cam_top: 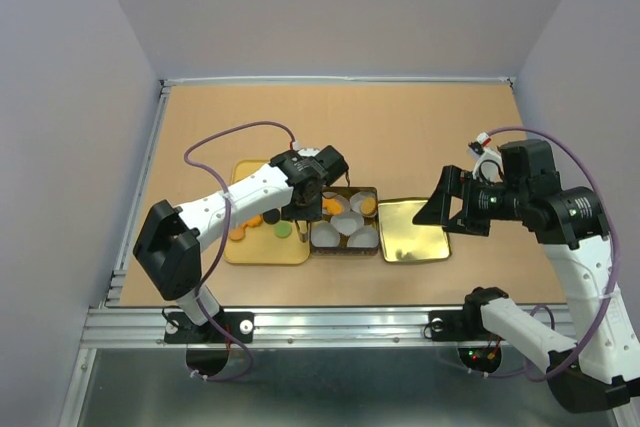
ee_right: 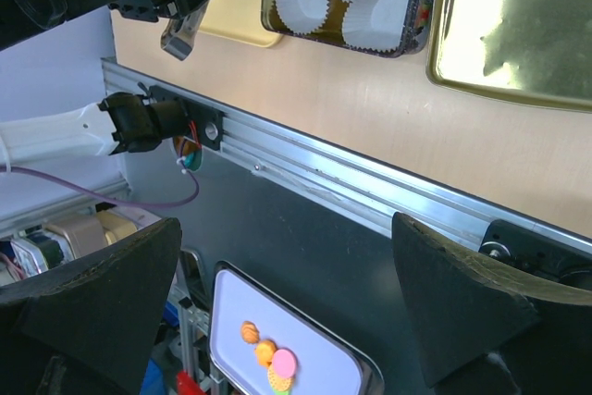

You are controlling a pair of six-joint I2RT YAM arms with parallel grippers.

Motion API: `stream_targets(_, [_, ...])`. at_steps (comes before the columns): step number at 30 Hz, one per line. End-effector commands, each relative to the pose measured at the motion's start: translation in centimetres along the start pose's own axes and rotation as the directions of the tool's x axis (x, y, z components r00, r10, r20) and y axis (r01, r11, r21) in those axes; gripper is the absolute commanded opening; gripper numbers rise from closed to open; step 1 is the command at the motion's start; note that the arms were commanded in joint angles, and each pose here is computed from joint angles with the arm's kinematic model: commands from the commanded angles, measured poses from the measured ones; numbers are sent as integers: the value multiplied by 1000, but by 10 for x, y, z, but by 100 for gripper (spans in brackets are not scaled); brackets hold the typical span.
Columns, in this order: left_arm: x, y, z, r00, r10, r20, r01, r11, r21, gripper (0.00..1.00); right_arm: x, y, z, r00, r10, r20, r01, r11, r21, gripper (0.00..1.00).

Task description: Pack the cookies

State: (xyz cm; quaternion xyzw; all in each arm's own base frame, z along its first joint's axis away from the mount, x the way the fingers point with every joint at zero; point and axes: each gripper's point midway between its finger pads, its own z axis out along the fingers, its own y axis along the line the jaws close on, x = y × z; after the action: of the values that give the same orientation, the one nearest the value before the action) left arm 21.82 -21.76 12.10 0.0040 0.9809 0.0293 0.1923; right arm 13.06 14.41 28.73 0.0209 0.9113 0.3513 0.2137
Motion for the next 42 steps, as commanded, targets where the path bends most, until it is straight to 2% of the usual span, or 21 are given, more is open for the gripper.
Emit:
stream_targets(1, [-5,6,-12,1000,17,11,-17,1000,-21,48,-1,-1,3,1000,-21,2,21,1000,-6,100])
stream_targets(10, [-23,10,-39,998,6,57,-5,1000,-21,41,-5,5,-1,999,-31,18,31,999,-18,100])
stream_targets(16, [-38,2,-70,994,-28,106,20,997,81,38,-14,19,-6,999,-36,29,38,998,-59,100])
stream_targets(30, [-44,13,-103,981,-91,173,63,985,162,34,-14,28,-13,999,-37,40,41,995,-90,100])
stream_targets(36, [-47,15,-115,976,-82,203,42,980,193,32,-14,28,-13,998,-37,44,41,995,-87,100])
stream_targets(42, [-43,-7,-139,965,-53,256,-35,944,327,32,-14,25,-13,998,-33,50,36,997,-75,100])
